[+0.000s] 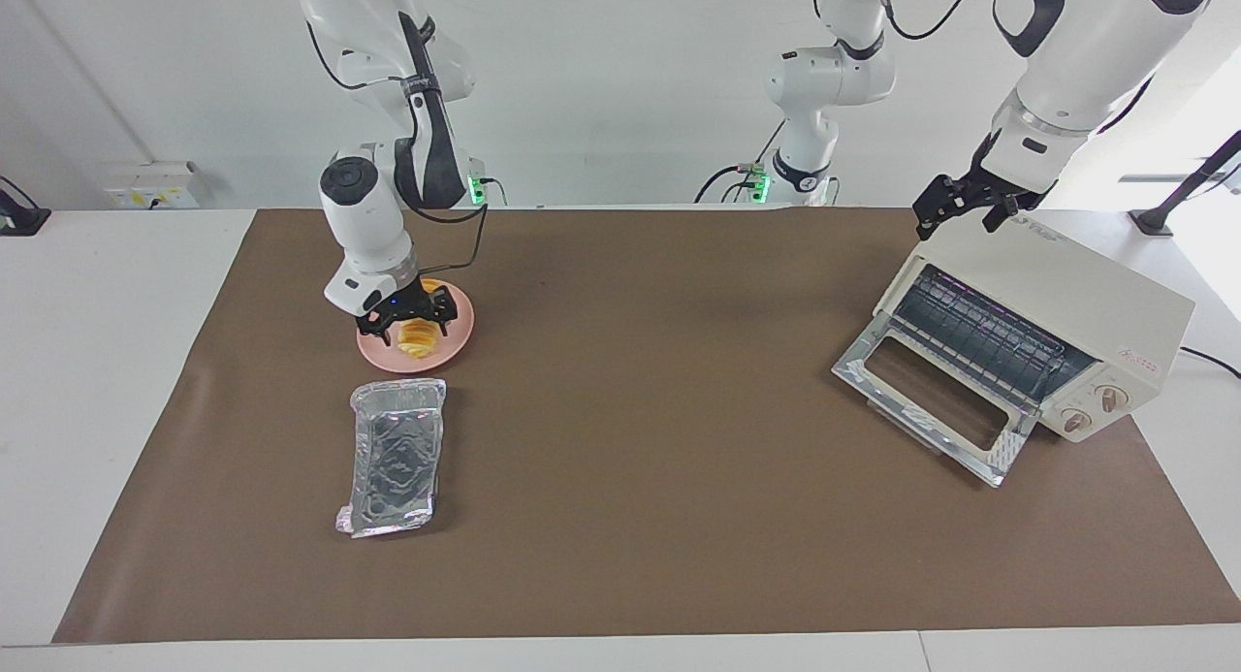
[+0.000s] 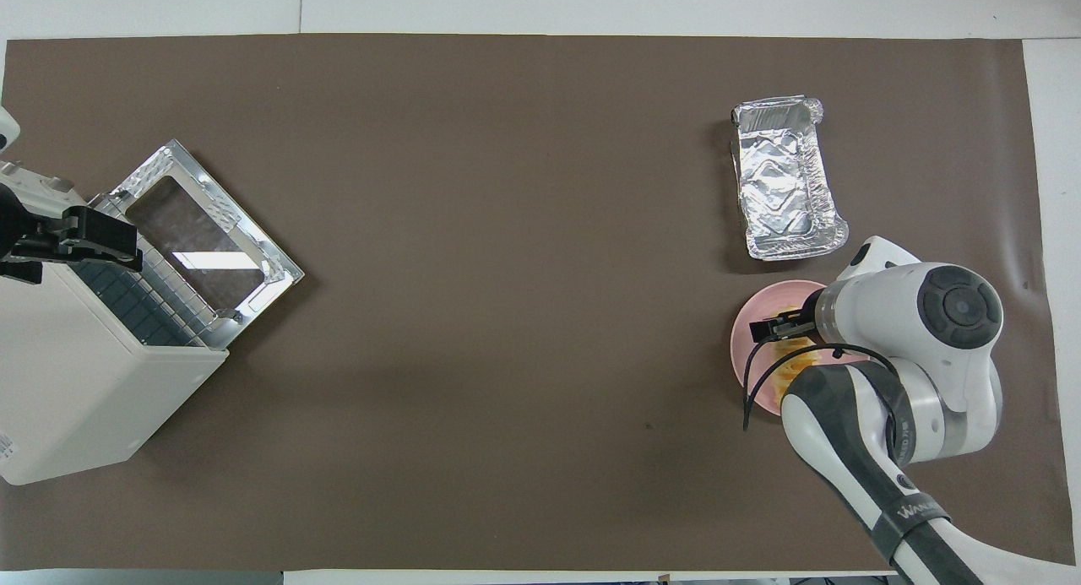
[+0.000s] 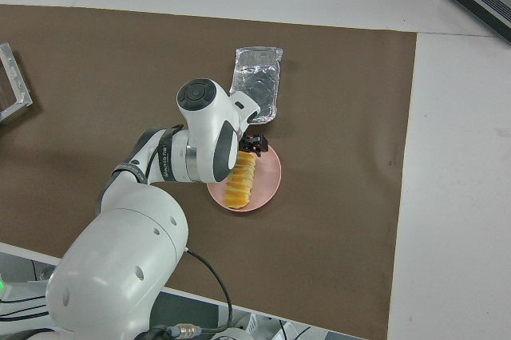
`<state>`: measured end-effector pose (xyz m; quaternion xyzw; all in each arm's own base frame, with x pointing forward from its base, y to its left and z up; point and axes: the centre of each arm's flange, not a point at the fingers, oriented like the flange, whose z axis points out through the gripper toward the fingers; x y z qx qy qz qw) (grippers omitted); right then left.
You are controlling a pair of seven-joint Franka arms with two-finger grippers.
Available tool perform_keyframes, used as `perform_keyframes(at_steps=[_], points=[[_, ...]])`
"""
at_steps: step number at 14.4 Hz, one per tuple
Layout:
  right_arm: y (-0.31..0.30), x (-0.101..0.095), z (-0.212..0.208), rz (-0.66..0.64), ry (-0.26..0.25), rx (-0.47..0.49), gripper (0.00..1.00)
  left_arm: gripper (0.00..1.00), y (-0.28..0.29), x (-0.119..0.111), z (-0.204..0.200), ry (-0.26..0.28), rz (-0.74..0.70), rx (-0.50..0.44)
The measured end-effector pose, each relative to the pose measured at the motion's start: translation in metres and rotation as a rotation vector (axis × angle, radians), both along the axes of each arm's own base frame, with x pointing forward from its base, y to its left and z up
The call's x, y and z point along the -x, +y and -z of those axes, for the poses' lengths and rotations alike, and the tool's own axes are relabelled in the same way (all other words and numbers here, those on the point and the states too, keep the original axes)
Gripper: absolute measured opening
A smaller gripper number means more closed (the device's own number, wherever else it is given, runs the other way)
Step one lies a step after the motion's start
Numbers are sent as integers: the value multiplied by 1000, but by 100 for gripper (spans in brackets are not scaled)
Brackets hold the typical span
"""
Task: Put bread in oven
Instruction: 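Reach the right gripper to the orange bread on the pink plate and grasp, then lift the bread with the right gripper and lower it into the foil tray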
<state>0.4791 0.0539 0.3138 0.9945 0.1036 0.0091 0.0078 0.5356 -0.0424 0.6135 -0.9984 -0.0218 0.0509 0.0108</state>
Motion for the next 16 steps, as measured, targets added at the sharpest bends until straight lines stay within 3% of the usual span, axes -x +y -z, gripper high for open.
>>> perform_keyframes(at_steps=[1, 6, 8, 9, 11, 12, 14, 16], points=[[0, 2, 2, -1, -3, 0, 97, 100, 0, 0, 0, 0, 0, 0], [-2, 3, 5, 15, -8, -2, 44, 100, 0, 0, 0, 0, 0, 0], [-2, 1, 0, 16, 23, 3, 24, 100, 0, 0, 0, 0, 0, 0], [-2, -4, -10, 17, 58, 8, 19, 100, 0, 0, 0, 0, 0, 0], [0, -28, -55, 18, 106, 17, 13, 100, 0, 0, 0, 0, 0, 0], [2, -45, -84, 17, 105, 17, 10, 100, 0, 0, 0, 0, 0, 0], [3, -83, -135, 19, 73, 11, 9, 100, 0, 0, 0, 0, 0, 0], [-1, -122, -154, 10, 45, 4, 9, 100, 0, 0, 0, 0, 0, 0]])
